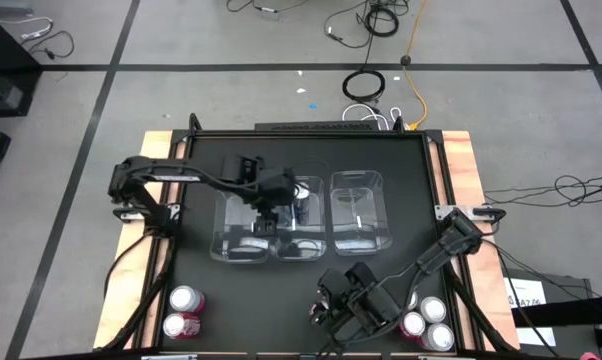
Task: Sort soda cans
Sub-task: Put the blue soda can into the middle transparent bin
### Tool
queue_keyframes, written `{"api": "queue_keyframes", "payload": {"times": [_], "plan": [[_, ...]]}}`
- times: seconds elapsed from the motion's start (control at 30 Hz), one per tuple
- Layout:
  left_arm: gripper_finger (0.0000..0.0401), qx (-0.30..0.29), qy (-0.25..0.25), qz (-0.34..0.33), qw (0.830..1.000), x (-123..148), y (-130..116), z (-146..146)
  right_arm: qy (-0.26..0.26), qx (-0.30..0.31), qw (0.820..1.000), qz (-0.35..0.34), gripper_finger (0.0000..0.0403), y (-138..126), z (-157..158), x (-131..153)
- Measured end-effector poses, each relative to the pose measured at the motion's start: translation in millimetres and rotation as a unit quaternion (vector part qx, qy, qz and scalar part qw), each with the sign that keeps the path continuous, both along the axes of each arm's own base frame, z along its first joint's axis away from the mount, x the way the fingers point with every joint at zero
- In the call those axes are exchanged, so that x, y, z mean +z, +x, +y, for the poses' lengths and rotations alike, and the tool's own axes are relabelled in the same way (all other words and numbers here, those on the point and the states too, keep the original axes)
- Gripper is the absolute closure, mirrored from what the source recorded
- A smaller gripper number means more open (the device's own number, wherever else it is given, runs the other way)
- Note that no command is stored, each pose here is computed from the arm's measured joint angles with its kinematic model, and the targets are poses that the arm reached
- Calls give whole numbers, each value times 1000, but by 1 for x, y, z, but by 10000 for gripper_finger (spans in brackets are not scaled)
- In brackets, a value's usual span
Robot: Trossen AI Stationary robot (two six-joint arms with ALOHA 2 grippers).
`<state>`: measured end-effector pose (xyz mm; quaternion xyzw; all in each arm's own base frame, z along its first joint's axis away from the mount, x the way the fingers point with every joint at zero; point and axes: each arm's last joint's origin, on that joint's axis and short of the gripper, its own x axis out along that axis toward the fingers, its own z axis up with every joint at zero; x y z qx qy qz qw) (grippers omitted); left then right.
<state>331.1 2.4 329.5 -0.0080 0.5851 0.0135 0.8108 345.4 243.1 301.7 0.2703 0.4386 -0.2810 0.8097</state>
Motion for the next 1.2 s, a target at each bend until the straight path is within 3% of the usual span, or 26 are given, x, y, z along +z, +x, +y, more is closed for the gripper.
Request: {"api": "queue_keyframes", "payload": {"times": [0.6, 1.2], "plan": [[154, -30, 31, 92, 995, -68, 42, 2, 20, -27, 999, 2, 74, 4, -7, 0], [133, -26, 17, 63, 998, -73, 51, 0, 20, -27, 999, 3, 74, 5, -7, 0]]}}
